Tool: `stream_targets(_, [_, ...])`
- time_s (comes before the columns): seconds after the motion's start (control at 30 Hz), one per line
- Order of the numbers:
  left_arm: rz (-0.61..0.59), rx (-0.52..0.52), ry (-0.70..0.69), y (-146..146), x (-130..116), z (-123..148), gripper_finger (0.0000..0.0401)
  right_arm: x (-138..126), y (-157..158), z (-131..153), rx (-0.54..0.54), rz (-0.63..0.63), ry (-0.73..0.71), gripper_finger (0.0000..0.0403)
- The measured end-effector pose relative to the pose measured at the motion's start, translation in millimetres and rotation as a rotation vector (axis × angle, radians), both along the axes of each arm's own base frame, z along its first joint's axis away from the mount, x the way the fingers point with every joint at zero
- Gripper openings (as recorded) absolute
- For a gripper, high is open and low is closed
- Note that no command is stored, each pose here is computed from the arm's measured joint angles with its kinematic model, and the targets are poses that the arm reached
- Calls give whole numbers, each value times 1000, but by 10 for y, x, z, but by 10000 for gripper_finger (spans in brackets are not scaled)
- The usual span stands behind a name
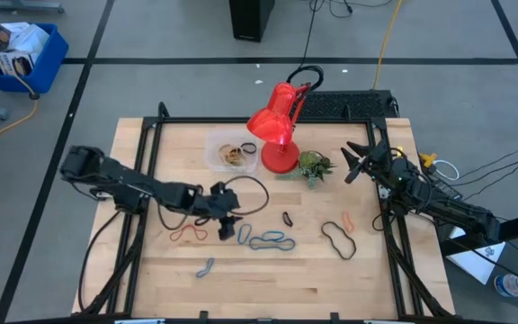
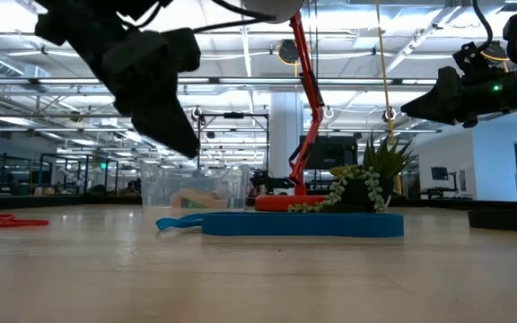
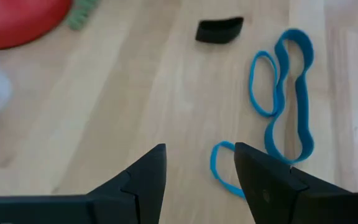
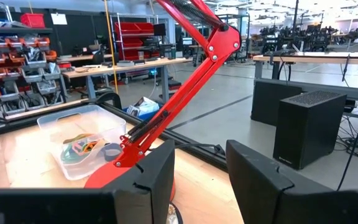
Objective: Pick and place rubber bands into bin
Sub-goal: Put the blue rubber band into the transparent bin
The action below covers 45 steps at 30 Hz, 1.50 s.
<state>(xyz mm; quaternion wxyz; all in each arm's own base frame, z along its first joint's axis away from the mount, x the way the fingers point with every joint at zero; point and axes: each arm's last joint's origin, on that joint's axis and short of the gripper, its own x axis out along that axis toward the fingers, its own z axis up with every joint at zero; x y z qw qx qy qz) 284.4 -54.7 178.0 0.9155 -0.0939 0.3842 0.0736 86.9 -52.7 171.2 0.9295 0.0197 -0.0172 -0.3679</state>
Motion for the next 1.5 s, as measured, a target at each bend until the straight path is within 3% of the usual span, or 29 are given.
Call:
stream_targets(0.57, [-43, 16, 89, -140, 217, -634, 191, 2, -1, -2, 12, 0, -8, 141])
stream_targets(1.27, [-43, 11, 101, -143, 227, -679, 190, 3, -1, -3, 13, 0, -7, 141])
stream_targets(1.5, [-46, 11, 87, -141, 236, -679, 132, 3, -1, -3, 13, 0, -7, 141])
